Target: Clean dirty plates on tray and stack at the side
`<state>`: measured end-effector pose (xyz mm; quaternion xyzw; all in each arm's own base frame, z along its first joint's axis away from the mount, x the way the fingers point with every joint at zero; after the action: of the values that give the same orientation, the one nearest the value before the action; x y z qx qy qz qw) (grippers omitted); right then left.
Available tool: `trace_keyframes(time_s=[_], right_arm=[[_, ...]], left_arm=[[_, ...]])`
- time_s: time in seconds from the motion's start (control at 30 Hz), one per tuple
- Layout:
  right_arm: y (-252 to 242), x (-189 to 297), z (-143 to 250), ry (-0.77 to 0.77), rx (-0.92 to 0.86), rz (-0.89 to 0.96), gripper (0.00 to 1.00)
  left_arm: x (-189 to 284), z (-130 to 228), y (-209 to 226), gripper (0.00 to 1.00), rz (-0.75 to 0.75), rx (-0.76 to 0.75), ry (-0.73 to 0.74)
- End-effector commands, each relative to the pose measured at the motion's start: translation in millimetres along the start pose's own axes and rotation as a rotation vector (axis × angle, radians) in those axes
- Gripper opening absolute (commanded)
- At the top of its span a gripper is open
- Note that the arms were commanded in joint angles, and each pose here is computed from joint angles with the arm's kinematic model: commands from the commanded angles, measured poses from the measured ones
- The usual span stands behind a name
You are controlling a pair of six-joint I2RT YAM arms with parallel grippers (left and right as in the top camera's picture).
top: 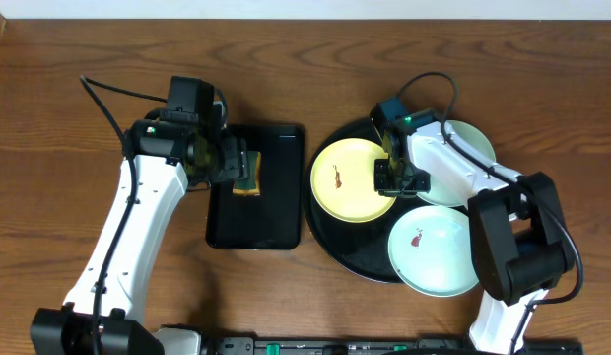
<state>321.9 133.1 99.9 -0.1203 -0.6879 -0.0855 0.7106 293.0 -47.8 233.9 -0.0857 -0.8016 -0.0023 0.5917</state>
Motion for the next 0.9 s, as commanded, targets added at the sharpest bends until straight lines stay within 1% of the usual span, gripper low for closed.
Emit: trace_keyframes(time_s=[0.0,0.27,0.33,0.4,0.5,0.6,0.63,0.7,0.87], right_arm=[[3,4,3,-0.018,0.001,0.002,0.13],[3,3,1,-0.043,0.0,0.005,0.13],[3,3,1,-0.042,0.0,0.005,0.07],[3,3,1,-0.041,0.0,0.007,0.03],[2,1,2,-0.037,0.001,0.011,0.01],[1,-1,4,-0.033,0.001,0.014,0.01],[1,-1,4,-0.032,0.001,0.015,0.01],[1,-2,4,-0.032,0.001,0.014,0.01],[2,-2,3,-0.038,0.001,0.009,0.02]], left_arm=[[-5,1,1,0.75,-0.013,0.004,0.014],[-13,0,2,0.75,-0.013,0.002,-0.009],[-22,3,3,0.75,-0.013,0.002,-0.012],[-30,6,4,0.75,-0.013,0.002,-0.012],[-43,10,5,0.74,-0.016,0.001,-0.028],[-54,11,9,0.75,-0.051,-0.001,-0.061],[-58,11,11,0.73,-0.061,-0.002,-0.075],[-64,11,11,0.67,-0.062,0.002,-0.097],[-73,14,12,0.66,-0.061,0.045,-0.07]])
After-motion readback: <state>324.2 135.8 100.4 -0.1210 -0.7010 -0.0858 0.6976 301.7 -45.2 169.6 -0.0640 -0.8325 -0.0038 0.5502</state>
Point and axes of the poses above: each gripper's point midway between its finger pads, its own x axis back along the fingers, its own y axis along the line the jaws close on, z = x × y, the point moved 9 cm from there along x, back along the fingers, and after that the axes turned 13 degrees about -x, right-handed, at the moved point
